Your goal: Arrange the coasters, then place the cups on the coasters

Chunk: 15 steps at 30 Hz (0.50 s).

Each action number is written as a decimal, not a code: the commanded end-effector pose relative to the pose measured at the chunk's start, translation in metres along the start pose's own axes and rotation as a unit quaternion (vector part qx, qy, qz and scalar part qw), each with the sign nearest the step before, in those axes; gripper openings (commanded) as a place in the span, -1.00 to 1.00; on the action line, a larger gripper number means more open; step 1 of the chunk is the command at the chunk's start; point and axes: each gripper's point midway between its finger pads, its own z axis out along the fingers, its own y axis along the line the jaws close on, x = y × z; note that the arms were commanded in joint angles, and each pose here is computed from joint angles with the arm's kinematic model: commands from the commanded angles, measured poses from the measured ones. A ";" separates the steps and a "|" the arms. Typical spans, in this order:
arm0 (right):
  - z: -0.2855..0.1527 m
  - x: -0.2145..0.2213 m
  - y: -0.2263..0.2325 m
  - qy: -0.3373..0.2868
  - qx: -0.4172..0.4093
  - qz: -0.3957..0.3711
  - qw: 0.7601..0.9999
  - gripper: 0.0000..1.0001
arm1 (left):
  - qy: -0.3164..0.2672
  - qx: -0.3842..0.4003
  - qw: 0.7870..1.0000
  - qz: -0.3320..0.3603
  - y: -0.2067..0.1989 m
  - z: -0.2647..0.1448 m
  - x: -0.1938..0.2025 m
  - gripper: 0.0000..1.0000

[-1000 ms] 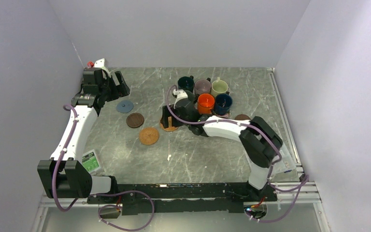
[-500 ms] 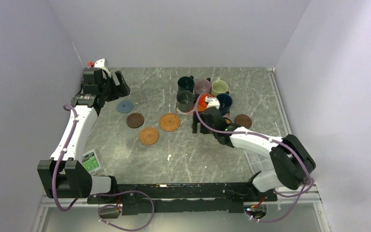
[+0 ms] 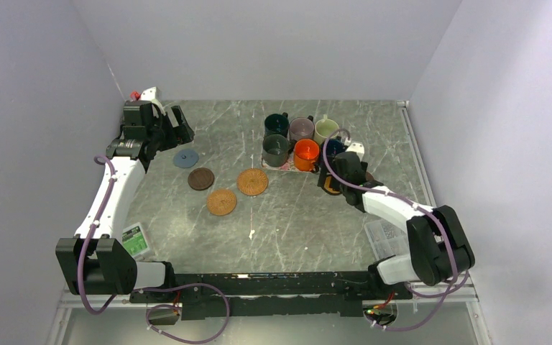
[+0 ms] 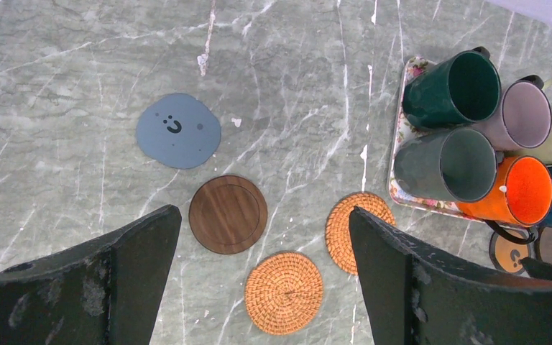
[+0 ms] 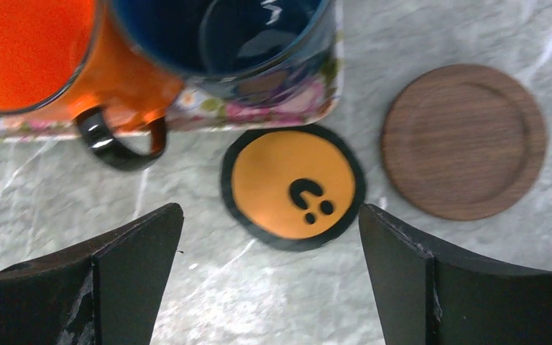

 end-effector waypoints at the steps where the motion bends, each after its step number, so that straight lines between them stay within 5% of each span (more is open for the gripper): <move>1: 0.013 -0.015 -0.014 -0.016 -0.003 0.005 1.000 0.98 | -0.008 0.016 1.000 -0.005 -0.006 0.001 -0.007 0.87; 15: 0.040 -0.011 -0.014 0.006 -0.016 0.006 1.000 0.97 | -0.009 0.019 1.000 -0.005 -0.007 0.000 -0.008 0.87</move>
